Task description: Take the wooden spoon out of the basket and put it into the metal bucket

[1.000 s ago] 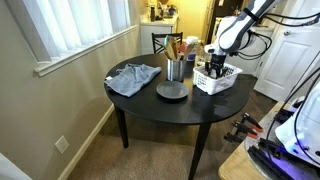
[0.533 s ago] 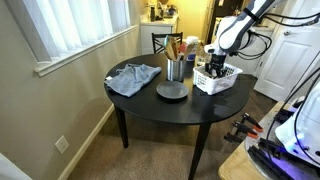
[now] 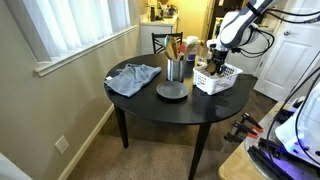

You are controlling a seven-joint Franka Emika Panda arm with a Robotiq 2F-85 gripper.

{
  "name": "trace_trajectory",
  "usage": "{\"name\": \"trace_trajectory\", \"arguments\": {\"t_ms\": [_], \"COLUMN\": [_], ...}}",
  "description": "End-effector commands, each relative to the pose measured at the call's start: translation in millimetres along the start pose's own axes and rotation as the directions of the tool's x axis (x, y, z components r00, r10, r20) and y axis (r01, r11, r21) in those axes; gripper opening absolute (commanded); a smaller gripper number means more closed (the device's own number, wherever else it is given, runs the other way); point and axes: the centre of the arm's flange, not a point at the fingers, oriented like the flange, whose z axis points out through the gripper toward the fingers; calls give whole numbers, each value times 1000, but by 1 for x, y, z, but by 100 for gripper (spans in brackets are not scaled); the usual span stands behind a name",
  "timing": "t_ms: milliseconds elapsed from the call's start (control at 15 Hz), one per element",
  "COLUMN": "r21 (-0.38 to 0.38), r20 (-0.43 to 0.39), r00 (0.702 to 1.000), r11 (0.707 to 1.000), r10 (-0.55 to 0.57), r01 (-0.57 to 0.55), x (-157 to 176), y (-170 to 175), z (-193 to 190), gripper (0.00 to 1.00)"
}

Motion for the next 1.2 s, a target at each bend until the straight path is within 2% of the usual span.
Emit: {"name": "trace_trajectory", "arguments": {"t_ms": [0,133,200,333,467,533,800,867,933,1000,1067,1133], "r21": [-55,-62,-65,-67,-73,-68,-62,-61,-58,-54,-54,-50], "r20": [-20,-15,-10,-8,-13,-15,-21,-19,-13,-11,-8,-5], "r00": [999,999,999,999,999,999,999,999,998,998,998,999], "r11": [998,997,997,997,996,997,997,997,997,997,997,997], "r10": [30,41,45,50,47,44,49,49,54,55,55,53], "r01": [-31,-41,-46,-50,-48,-45,-50,-50,-55,-56,-55,-53], "x": [-8,-8,-9,-11,-13,-13,-15,-14,-14,-14,-13,-13], "y": [-13,-12,-12,-13,-14,-15,-16,-16,-16,-16,-17,-17], "z": [-22,-25,-26,-27,-26,-26,-26,-25,-24,-24,-23,-21], "gripper": [6,6,33,40,53,19,6,4,9,33,33,40]}}
